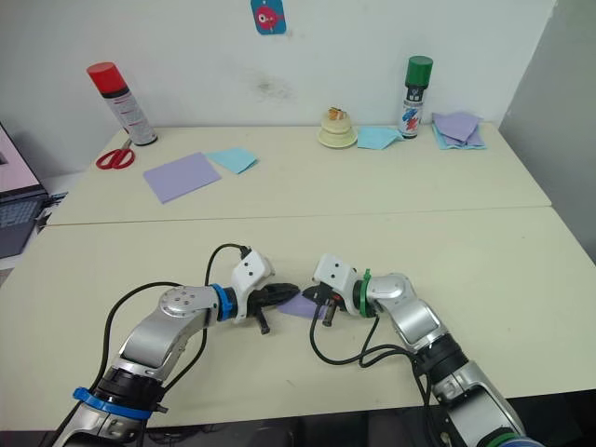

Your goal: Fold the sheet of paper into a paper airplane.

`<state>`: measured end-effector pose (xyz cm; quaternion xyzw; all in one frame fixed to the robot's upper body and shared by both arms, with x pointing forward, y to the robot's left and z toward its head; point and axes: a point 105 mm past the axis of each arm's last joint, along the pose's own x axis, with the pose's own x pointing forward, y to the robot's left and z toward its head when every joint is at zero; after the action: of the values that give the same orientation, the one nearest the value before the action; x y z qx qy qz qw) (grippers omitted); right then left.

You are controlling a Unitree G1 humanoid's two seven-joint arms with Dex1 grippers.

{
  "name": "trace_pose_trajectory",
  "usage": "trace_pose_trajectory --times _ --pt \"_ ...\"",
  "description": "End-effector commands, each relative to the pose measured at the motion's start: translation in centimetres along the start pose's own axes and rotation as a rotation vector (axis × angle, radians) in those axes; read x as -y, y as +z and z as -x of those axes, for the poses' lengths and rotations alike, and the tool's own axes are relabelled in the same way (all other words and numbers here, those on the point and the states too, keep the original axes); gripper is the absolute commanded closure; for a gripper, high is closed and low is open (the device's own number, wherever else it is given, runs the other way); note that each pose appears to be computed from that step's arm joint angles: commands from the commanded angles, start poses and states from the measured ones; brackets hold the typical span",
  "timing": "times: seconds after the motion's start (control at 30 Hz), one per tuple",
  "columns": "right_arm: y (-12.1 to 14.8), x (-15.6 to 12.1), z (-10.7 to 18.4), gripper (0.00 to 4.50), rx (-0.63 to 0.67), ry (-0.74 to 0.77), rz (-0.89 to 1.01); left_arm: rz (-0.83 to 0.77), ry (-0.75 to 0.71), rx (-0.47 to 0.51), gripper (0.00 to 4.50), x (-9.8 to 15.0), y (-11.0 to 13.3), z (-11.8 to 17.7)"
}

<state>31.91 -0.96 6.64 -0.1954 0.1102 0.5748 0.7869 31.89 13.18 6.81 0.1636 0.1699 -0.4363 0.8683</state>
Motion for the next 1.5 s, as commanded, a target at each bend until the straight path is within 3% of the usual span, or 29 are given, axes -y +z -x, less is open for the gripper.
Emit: trace_pose_trajectory --times 0.03,0.23,0.4,0.43,0.53,0.7,0.83,0.93,1.03,1.13,1.33,1.5 --pt "-1.8 -0.2 0.4 4.48 -0.061 -0.006 -0.034 0.049 0.165 -0.133 4.50 -3.3 -3.9 2.4" --pt "-1.9 -0.4 0.5 4.48 -0.063 -0.001 -0.039 0.068 0.240 -0.133 4.50 -4.9 -4.6 4.9" --pt "1.0 0.6 0.7 4.48 0.093 -0.027 -0.075 0.047 0.287 0.054 4.50 -5.5 -0.8 5.8" --pt "1.5 0.8 0.9 4.11 0.121 -0.027 -0.093 0.049 0.297 0.074 4.50 -5.6 -0.3 6.1" --pt "3.4 1.3 2.3 3.20 0.200 0.003 -0.128 0.039 0.267 0.129 3.74 -5.1 1.0 7.5" --pt "6.7 2.2 6.1 1.31 0.288 0.050 -0.082 -0.002 0.171 0.117 2.12 -3.5 1.7 10.2" --pt "7.6 2.2 7.9 0.00 0.293 0.065 -0.013 -0.025 0.128 0.100 0.86 -2.6 2.0 11.4" --pt "7.6 1.8 8.9 0.00 0.267 0.087 0.049 -0.061 0.137 0.088 0.04 -2.5 2.0 12.3" --pt "7.0 0.6 9.4 0.74 0.246 0.123 0.083 -0.087 0.146 0.104 0.00 -1.8 2.5 12.8" --pt "6.3 -0.6 9.5 1.77 0.222 0.156 0.146 -0.101 0.126 0.136 0.00 -0.3 3.1 12.7" --pt "5.2 -2.9 9.1 1.77 0.207 0.267 0.194 -0.074 0.080 0.154 0.00 3.0 2.9 12.3" --pt "4.7 -3.9 8.0 1.77 0.205 0.311 0.221 -0.025 0.168 0.128 0.00 3.1 1.6 13.6"
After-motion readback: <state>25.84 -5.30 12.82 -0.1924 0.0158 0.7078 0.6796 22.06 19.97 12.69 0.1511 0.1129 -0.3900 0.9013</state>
